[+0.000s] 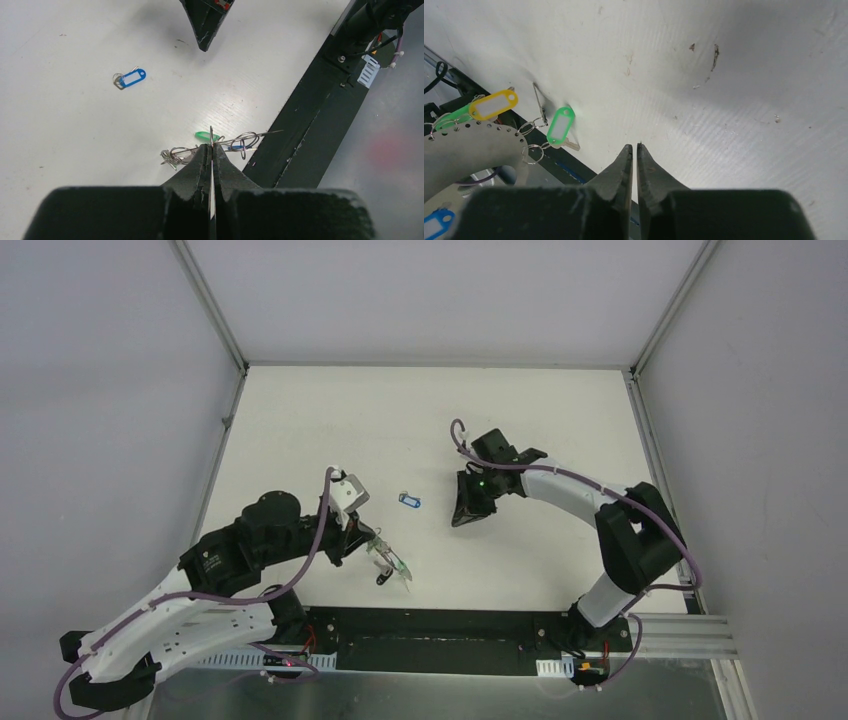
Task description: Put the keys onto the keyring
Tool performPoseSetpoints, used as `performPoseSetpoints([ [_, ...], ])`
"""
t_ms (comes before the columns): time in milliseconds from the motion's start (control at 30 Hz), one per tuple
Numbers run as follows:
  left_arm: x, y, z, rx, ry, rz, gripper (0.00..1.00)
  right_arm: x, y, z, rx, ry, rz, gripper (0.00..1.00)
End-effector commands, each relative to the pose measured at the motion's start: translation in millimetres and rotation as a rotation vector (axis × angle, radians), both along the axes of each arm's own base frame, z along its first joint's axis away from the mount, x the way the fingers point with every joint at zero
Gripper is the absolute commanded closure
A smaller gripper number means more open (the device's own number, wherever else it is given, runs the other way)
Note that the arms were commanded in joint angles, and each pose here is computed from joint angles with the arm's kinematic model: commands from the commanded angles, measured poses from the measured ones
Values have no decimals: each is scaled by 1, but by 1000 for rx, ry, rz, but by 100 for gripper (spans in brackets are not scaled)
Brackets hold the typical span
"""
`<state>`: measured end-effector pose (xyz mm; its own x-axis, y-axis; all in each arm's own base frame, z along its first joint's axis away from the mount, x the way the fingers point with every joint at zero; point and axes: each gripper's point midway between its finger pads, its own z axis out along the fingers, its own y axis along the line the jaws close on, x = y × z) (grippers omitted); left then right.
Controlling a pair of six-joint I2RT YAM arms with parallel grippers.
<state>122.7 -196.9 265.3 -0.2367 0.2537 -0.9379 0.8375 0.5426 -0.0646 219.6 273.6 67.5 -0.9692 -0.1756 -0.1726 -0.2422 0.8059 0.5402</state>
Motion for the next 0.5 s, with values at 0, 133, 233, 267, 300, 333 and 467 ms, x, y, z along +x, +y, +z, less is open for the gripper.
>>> performPoseSetpoints([
  [0, 6, -10, 28, -89, -88, -16, 100, 19, 3, 31, 43, -139, -28, 82],
  [133, 5, -2, 34, -97, -121, -4, 100, 40, 28, 38, 111, -137, -19, 57],
  [233, 2, 10, 39, -109, -141, 17, 100, 59, 49, 34, 135, -94, -22, 54],
  [267, 1, 14, 40, -111, -143, 27, 100, 64, 55, 29, 140, -73, -24, 54],
  [300, 0, 17, 42, -118, -144, 36, 100, 70, 62, 27, 149, -58, -25, 54],
  [333, -1, 21, 43, -127, -142, 48, 100, 77, 70, 28, 163, -52, -27, 54],
  [467, -5, 31, 44, -158, -144, 68, 100, 93, 91, 16, 206, 5, -42, 56],
])
